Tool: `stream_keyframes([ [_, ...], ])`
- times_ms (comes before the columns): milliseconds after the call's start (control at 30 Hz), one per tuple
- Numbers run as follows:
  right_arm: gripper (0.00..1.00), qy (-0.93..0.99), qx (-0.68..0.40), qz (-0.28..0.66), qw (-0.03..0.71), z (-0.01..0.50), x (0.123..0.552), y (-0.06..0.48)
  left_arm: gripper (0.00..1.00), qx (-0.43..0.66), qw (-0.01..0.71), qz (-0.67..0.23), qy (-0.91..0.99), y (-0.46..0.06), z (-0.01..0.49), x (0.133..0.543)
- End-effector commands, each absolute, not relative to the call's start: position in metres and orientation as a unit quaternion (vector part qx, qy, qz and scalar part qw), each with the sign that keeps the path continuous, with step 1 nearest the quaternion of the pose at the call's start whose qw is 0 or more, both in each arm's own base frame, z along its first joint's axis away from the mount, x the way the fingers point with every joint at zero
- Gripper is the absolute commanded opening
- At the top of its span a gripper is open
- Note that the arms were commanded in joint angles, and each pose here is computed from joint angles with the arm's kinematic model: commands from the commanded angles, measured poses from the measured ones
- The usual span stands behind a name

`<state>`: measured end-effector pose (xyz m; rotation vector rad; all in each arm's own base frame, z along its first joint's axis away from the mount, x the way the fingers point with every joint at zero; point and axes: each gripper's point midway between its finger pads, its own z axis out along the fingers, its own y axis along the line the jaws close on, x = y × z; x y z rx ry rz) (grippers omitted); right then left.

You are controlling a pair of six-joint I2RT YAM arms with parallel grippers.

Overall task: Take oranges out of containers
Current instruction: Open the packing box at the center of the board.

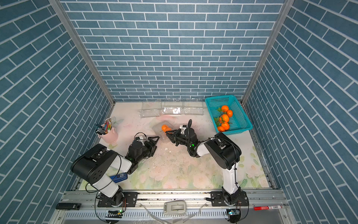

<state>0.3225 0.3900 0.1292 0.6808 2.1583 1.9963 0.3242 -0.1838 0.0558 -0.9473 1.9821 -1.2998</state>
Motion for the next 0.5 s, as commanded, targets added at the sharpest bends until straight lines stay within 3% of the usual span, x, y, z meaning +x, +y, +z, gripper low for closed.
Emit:
stream_keyframes([
  [0, 0.22, 0.700, 0.230, 0.674, 0.058, 0.1348, 0.3238, 0.3907, 0.94, -0.366, 0.269, -0.478, 0.751, -0.1822, 0.0367, 0.3141],
  [467, 0.22, 0.703, 0.232, 0.670, 0.057, 0.1254, 0.3225, 0.3896, 0.93, -0.381, 0.277, -0.494, 0.731, -0.1778, 0.0426, 0.3148],
])
